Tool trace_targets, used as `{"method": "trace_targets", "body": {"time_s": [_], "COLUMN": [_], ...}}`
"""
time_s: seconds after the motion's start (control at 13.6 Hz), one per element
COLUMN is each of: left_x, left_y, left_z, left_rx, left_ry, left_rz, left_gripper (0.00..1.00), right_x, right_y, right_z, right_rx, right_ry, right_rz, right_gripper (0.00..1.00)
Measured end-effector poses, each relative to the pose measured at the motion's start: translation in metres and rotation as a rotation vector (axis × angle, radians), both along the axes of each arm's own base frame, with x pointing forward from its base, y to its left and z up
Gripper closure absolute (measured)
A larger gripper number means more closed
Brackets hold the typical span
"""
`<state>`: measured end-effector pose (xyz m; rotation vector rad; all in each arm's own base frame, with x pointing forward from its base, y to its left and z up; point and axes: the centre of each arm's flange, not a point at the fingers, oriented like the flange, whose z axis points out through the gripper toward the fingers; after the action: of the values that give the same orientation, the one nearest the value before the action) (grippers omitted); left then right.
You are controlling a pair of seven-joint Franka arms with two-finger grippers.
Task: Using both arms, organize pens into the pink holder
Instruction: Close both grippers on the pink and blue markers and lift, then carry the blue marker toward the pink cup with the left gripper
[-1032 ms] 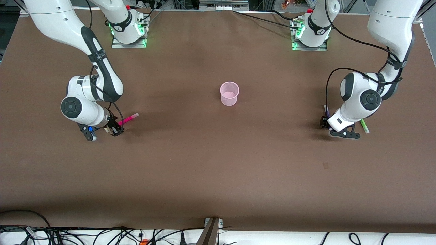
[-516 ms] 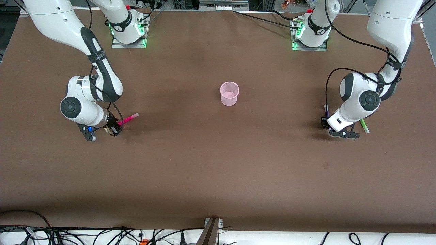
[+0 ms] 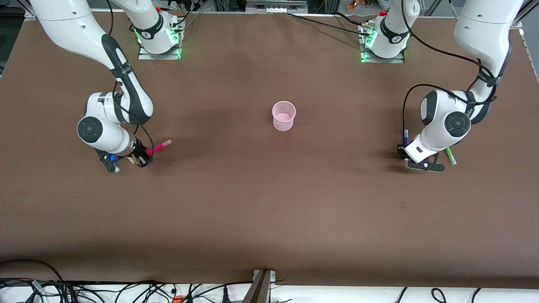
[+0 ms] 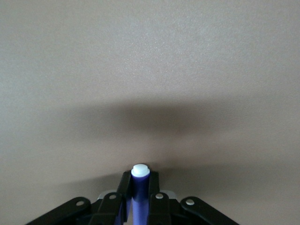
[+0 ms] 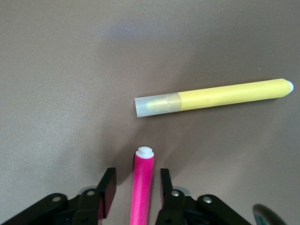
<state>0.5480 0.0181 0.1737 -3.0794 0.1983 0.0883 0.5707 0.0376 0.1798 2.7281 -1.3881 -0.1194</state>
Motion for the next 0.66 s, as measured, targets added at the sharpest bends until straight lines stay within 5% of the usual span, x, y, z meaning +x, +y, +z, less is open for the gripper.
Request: {"method": "trace_targets", "body": {"time_s": [0.15, 0.37, 0.66], "left_x": [0.008, 0.035, 0.057], "left_y": [-0.009, -0.043, -0.11], "left_z": [0.012, 0.072, 0.161], "left_rx": [0.004, 0.018, -0.017], "left_ry": [0.05, 0.191, 0.255], "left_rz": [-0.014, -0.057, -0.135], "left_gripper": [0.82, 0.82, 0.82], "right_x": [0.0, 0.0, 0.009], "right_y": [0.0, 0.0, 0.004], "right_z": [0.0, 0.001, 0.034], "right_rx": [0.002, 0.007, 0.013], "right_ry": [0.002, 0.007, 0.022], "right_rz": [0.02, 0.063, 0.074], "right_gripper": [0.82, 0.83, 0.83]}}
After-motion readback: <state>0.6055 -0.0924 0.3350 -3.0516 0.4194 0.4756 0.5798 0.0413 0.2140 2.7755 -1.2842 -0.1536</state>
